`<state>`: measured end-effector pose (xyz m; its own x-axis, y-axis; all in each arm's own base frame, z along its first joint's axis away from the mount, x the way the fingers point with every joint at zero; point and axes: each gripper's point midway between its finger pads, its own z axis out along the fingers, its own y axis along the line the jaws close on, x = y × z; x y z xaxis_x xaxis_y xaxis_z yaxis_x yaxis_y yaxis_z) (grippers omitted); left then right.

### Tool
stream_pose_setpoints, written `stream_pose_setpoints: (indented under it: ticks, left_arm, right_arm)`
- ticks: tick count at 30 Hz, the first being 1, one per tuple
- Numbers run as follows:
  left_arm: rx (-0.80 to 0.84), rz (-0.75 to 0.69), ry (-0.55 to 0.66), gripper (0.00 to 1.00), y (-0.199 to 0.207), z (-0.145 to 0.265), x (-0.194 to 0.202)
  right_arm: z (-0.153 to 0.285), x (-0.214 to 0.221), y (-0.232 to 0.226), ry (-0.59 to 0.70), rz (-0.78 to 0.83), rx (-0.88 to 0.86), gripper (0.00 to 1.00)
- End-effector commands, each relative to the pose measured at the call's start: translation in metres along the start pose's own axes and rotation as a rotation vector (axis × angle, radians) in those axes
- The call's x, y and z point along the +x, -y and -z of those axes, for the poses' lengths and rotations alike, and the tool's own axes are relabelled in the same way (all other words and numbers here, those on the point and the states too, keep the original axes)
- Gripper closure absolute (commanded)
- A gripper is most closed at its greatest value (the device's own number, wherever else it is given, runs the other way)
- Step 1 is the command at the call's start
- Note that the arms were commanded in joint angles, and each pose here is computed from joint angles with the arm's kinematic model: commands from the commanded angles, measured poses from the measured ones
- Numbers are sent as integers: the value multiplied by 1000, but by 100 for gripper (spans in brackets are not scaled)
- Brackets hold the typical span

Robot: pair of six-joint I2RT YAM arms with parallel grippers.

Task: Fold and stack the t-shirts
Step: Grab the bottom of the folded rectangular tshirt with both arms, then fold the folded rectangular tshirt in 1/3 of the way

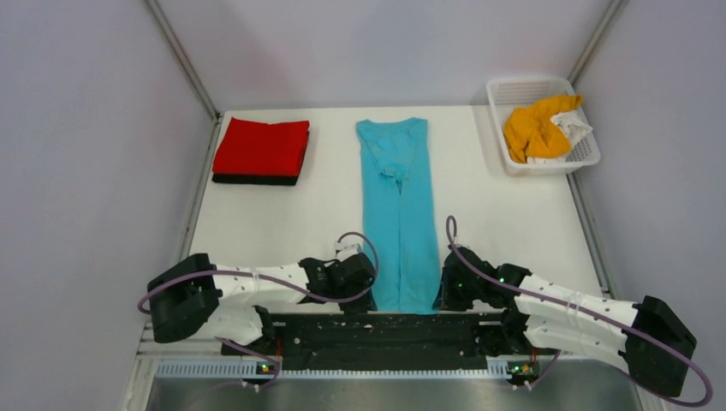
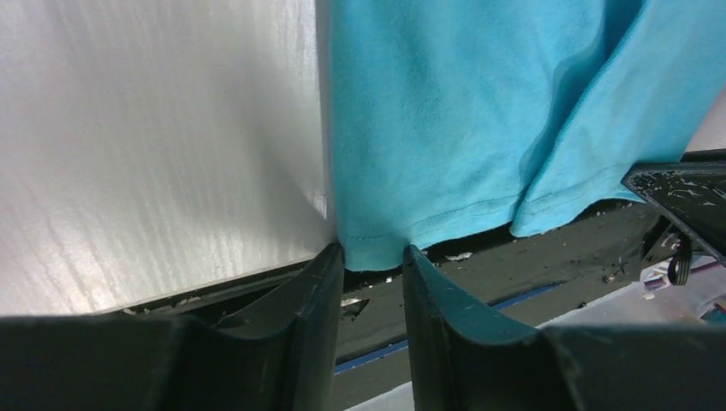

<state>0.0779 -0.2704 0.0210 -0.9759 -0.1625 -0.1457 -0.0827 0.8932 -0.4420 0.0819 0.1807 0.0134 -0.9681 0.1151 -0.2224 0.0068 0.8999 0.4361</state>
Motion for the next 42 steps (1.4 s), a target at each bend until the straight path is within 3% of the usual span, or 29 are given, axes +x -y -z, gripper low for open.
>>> stream_pose_setpoints:
  ticks: [1,3,4,5,13,19,29,37,42]
  left_arm:
    - [-36,1,15,68,-3,-11,-2]
    - [-43,1,10,83,-4,-12,-1]
    - [-48,4,13,96,-5,-12,-1]
    - [-48,6,17,100,-4,-11,-2]
    - [38,-24,17,100,19,9,2]
    - [51,-75,117,100,44,29,-29]
    - [135,-100,282,100,75,46,-170]
    - [117,-111,282,100,81,35,-261]
    - [110,-93,275,100,73,27,-295]
  right_arm:
    - [-1,15,16,-49,8,46,85]
    - [0,15,14,-51,11,34,87]
    - [0,16,13,-52,10,28,88]
    - [0,16,12,-53,11,20,90]
    - [15,22,-5,-81,12,-82,100]
    - [34,-19,-31,66,54,-89,100]
    - [49,-163,-57,394,72,25,100]
    - [32,-249,-73,456,84,43,100]
    - [17,-285,-71,458,63,48,100]
